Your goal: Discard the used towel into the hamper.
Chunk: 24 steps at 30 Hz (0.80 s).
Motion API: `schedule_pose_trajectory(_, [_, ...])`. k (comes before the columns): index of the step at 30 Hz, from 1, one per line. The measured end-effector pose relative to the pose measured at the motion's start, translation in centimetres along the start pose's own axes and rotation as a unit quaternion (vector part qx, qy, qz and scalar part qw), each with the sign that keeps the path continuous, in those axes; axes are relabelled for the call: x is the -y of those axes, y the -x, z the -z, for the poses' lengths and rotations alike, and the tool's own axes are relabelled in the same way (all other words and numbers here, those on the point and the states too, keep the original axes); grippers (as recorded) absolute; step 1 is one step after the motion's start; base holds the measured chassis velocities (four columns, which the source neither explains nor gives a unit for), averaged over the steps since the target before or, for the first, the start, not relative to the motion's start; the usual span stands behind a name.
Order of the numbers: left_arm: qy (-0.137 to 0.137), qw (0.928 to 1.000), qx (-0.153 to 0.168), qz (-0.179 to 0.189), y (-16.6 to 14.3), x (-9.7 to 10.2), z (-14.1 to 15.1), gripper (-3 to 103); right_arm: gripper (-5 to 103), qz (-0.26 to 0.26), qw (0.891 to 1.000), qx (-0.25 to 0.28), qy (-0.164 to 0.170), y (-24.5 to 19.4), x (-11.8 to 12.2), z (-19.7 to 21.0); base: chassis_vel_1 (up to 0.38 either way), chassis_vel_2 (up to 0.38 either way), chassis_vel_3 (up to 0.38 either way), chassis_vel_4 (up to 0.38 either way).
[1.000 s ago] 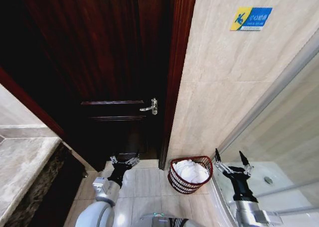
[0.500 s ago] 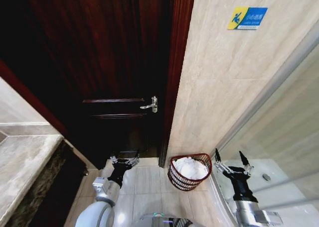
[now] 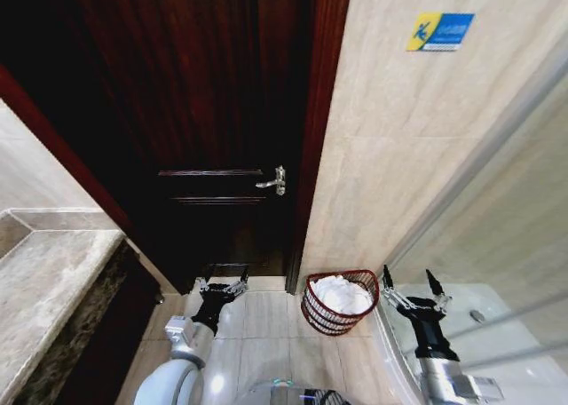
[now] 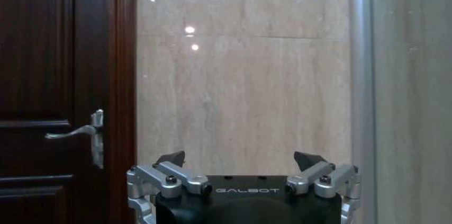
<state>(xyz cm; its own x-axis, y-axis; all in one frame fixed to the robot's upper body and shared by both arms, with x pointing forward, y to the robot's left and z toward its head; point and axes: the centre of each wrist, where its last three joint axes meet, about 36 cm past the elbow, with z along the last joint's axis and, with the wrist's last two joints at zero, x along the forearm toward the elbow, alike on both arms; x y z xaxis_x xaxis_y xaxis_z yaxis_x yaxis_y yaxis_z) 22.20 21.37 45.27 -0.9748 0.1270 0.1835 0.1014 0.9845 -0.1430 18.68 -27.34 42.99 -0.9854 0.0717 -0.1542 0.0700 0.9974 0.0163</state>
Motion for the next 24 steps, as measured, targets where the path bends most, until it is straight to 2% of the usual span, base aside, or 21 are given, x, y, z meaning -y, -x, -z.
schedule_pose_trajectory(24, [0.000, 1.0000, 0.000, 0.000, 0.00, 0.00, 0.00, 100, 100, 0.000, 1.000, 0.000, 0.000, 0.00, 0.00, 0.00, 0.020, 0.011, 0.010, 0.013])
